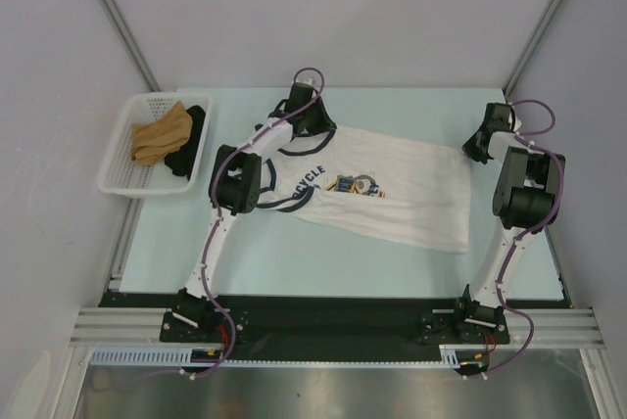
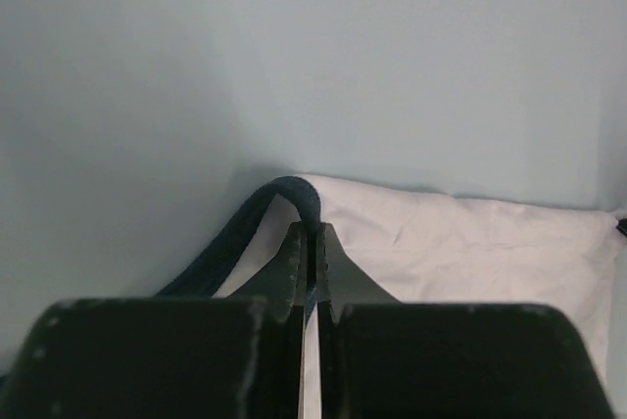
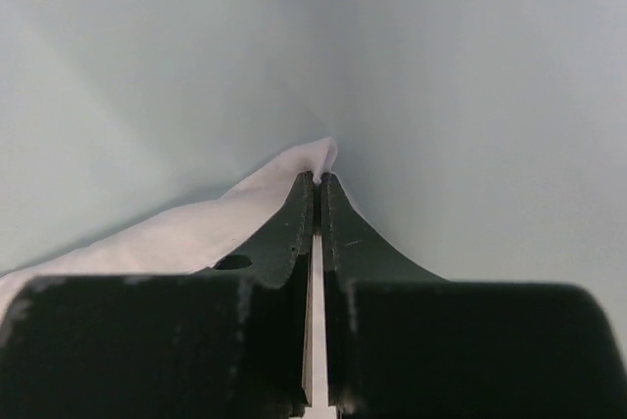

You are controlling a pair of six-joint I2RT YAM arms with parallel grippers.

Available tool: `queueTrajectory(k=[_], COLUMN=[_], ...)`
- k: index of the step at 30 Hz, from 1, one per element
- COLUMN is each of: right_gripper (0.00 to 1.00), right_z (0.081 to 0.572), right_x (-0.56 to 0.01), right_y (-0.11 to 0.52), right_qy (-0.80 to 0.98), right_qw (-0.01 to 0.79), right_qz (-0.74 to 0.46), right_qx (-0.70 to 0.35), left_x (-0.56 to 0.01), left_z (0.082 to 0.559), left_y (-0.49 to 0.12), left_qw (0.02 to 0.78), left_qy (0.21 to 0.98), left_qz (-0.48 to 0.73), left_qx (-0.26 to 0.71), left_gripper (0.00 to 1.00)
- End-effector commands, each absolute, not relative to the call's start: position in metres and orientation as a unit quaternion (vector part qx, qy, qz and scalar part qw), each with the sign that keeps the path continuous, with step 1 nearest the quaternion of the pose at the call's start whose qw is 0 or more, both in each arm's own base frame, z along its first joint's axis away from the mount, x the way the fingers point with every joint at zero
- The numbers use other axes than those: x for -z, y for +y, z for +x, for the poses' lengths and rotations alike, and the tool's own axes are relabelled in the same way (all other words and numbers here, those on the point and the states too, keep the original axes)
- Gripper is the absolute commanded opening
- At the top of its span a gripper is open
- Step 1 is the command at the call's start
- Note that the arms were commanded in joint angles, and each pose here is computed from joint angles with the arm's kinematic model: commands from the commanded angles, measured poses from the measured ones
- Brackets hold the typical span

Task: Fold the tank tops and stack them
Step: Fold the tank top

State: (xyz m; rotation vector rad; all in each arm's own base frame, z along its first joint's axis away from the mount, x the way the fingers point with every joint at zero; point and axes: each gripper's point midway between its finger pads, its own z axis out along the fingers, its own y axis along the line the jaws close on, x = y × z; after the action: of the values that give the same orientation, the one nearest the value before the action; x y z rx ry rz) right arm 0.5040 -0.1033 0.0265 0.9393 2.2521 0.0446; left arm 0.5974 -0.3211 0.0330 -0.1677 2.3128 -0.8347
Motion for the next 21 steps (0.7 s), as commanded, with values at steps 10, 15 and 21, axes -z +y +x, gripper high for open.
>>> queueTrajectory(k=[10, 15, 21], right_gripper=[0.0, 0.0, 0.0], right_z=[0.498, 0.491, 0.473], right_x=[-0.082, -0.096, -0.098], right_y=[-0.11, -0.109, -0.105], right_qy=[0.849, 0.845, 0.844], right_qw=[0.391, 0.396, 0.393], right_qz=[0.356, 0.359, 0.364], right_qx=[-0.002, -0.002, -0.004], left_x=[-0.123, -0.136, -0.138], left_z=[0.592, 0.584, 0.572], left_y=[-0.321, -0.318, -0.313], left_qw=[0.409, 0.421, 0.427], left_qy=[0.836, 0.828, 0.824], left_qz=[-0.019, -0.01, -0.007], left_qx=[0.366, 0.369, 0.372], left_gripper=[0.0, 0.0, 0.0])
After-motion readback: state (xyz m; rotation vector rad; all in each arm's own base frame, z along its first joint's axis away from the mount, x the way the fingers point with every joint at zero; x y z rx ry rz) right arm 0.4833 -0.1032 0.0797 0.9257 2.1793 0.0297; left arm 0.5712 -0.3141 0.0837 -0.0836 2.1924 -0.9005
